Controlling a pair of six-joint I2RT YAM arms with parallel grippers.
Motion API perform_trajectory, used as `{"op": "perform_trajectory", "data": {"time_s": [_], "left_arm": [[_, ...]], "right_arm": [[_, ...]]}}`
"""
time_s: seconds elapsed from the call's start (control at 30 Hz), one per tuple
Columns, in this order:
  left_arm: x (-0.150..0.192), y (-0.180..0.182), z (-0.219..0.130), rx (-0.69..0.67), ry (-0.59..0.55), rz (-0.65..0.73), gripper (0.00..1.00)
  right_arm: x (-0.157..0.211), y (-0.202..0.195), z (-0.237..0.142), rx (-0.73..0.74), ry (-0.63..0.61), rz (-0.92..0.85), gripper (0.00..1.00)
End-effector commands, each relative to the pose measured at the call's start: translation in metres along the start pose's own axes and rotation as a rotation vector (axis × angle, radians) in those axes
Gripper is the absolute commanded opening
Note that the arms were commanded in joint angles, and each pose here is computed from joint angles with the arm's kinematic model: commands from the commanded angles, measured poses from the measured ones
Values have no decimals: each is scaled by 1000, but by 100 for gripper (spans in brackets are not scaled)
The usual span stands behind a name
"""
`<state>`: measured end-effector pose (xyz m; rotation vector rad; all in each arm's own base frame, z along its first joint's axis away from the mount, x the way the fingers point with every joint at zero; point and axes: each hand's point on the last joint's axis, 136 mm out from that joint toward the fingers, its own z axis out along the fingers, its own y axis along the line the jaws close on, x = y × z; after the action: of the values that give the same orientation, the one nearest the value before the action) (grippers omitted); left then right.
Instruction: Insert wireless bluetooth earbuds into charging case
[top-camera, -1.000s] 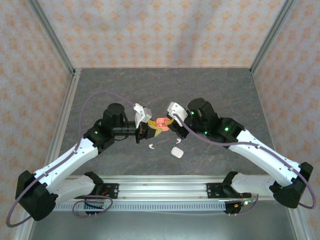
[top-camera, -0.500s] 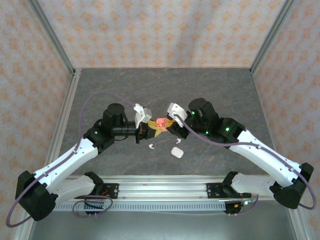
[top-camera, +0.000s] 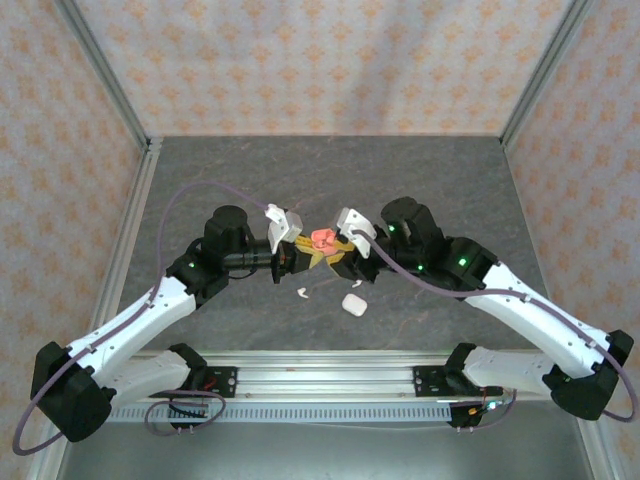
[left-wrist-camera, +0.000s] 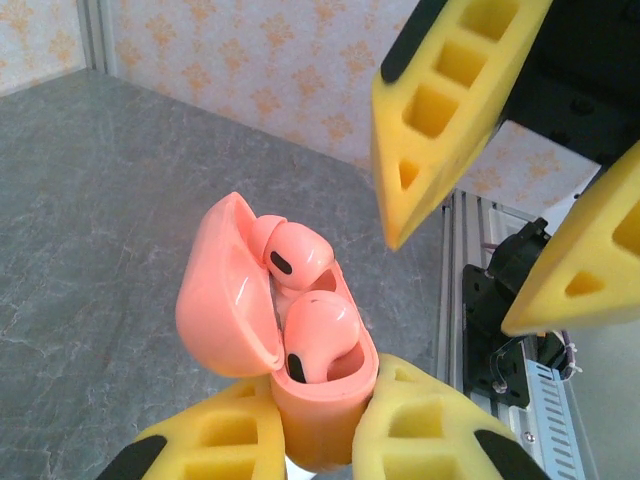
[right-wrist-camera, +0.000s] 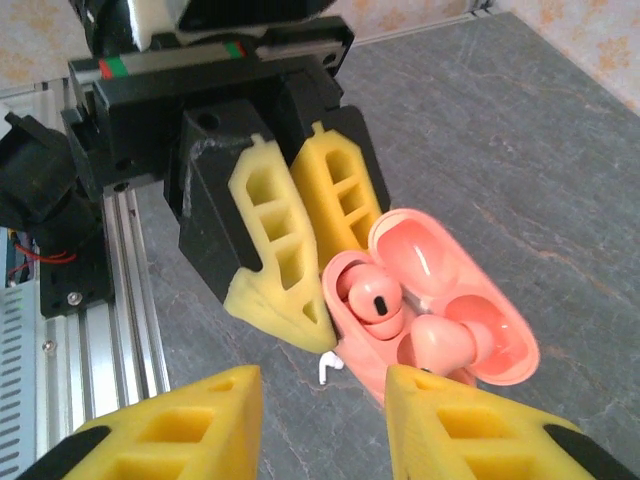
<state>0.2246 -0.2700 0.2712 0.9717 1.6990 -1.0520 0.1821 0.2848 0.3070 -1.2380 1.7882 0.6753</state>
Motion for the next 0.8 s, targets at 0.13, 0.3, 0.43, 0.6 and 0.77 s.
{"op": "perform_trajectory", "data": {"time_s": [0.13, 0.3, 0.43, 0.6, 0.77], "left_arm": [[-21, -5, -6, -8, -62, 44, 0], [-21, -6, -7, -9, -63, 45, 0], [-21, -6, -7, -7, -65, 46, 0], [-21, -5, -8, -14, -65, 43, 0], [-20, -4, -9, -23, -65, 41, 0]], "right_arm": [[-34, -10, -32, 70, -90, 73, 37], [-47, -17, -42, 53, -129, 189, 37], [-42, -21, -35, 30, -114, 291, 37], [-35, -36, -23, 93, -83, 435, 38], [-28, -42, -12, 158, -40, 531, 42]]}}
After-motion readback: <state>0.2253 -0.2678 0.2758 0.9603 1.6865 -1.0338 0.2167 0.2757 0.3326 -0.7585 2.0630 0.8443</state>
